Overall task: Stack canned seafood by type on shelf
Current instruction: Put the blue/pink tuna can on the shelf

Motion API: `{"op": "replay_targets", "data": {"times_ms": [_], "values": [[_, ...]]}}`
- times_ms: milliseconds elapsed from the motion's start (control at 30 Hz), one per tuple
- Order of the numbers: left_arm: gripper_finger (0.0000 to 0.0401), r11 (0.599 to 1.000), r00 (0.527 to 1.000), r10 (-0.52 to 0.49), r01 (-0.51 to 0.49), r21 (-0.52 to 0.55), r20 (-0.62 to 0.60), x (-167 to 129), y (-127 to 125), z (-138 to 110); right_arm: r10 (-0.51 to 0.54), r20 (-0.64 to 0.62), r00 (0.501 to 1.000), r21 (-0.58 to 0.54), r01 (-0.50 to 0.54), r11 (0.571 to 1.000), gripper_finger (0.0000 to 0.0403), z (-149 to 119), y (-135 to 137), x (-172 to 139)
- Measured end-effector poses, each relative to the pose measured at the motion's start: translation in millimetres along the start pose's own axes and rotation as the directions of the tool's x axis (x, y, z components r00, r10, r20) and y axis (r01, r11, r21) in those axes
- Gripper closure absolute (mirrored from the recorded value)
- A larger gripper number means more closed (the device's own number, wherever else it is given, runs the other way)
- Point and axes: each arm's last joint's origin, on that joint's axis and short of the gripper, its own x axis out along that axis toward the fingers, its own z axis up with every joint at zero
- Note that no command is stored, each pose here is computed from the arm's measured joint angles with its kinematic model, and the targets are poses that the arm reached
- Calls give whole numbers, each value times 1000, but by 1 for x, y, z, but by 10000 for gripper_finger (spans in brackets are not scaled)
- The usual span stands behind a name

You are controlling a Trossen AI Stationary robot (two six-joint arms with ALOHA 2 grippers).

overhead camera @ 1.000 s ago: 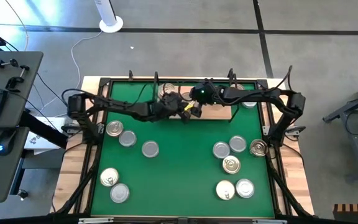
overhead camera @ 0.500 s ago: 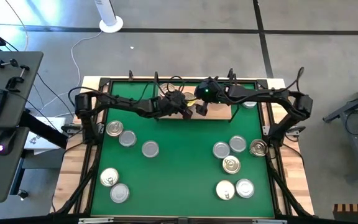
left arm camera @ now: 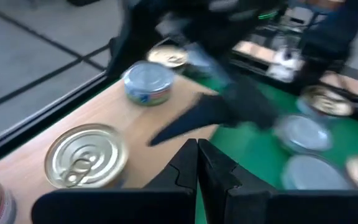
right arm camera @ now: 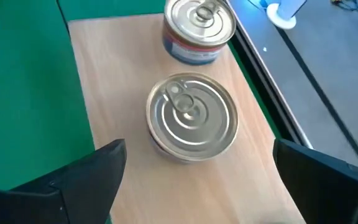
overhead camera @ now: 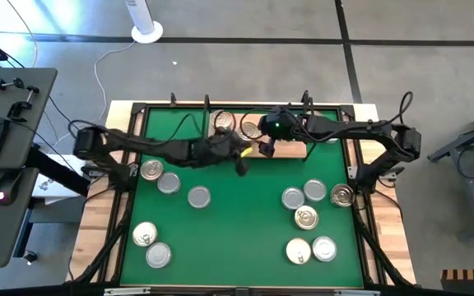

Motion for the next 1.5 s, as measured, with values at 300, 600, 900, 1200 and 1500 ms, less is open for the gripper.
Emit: {"op": "replay_targets", "data": {"times_ms": [300,600,900,1200,1500], "values": [[401,982,987,-158,154,107,30,-96,-39,14,221,159,962,40,-230,972,6,13,7,8],[401,977,992,-126,127,171,-18,-181,-53,-9,181,124,976,92,-193,977,98,4,3,38],[401,989,999,-38,42,142,-34,-212,-55,-36,118,26,993,203,-121,972,300,-16,-7,78],[401,990,1000,-24,24,136,-4,-217,-56,-38,54,133,990,232,-84,969,397,-13,-26,90],[401,991,1000,-22,22,135,-1,-217,-56,-38,35,239,971,215,-88,973,397,3,-35,69]]}}
